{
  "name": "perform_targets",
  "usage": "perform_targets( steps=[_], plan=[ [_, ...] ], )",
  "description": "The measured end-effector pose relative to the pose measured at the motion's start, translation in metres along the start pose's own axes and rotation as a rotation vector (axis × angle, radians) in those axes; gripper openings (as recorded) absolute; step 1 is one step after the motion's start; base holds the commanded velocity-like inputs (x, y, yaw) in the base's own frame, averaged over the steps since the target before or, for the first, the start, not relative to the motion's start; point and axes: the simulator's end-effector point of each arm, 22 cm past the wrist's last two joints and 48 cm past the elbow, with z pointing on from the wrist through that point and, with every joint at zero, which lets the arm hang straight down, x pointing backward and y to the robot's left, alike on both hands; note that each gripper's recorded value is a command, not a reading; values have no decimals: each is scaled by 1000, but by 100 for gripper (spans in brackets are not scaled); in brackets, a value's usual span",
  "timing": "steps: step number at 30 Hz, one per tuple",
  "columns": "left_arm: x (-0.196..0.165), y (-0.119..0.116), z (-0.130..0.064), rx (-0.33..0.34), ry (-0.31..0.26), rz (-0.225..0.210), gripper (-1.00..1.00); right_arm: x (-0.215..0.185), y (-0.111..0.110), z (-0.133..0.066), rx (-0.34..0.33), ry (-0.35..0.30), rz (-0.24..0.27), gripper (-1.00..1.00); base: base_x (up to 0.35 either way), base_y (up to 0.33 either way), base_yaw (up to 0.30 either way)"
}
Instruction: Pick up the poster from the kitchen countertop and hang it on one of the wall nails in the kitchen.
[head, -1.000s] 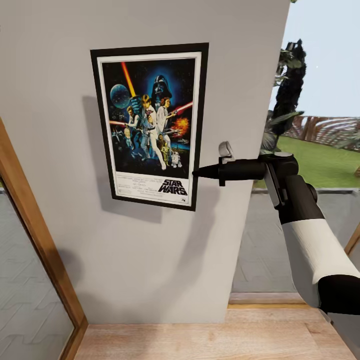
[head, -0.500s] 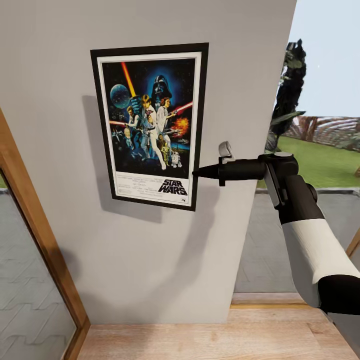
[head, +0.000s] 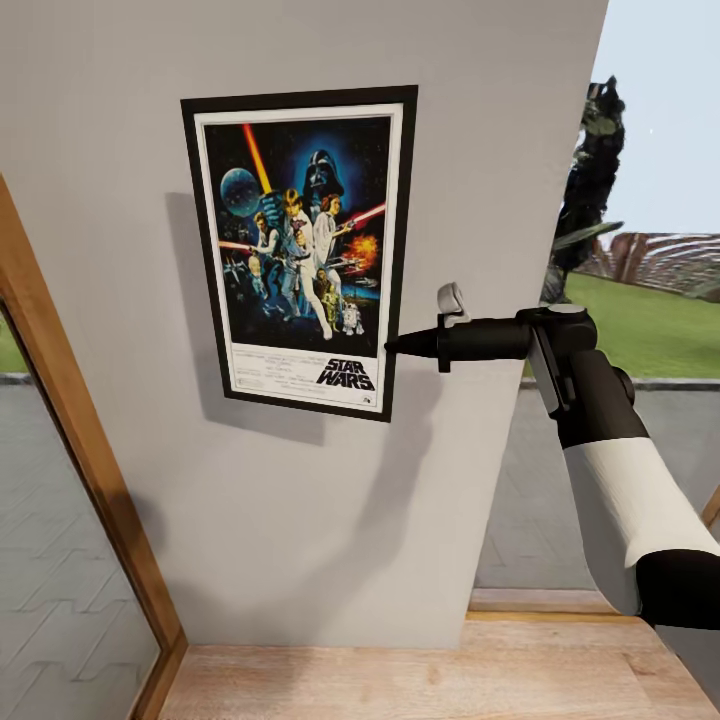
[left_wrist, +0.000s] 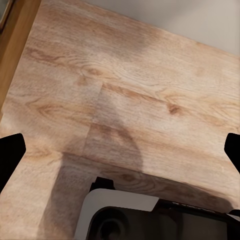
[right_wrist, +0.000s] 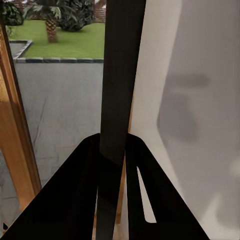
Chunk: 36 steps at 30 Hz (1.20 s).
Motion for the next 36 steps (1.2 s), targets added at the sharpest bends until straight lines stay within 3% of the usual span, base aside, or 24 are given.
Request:
perform_targets(
  steps=[30,36],
  plan=[
    [0,0,0,0,0,0,100,-1,1,0,-3,-4,2,-100,1,0,2],
    [0,0,0,0,0,0,100,-1,1,-1,-2,-3,1,-100,168,0,0]
  ],
)
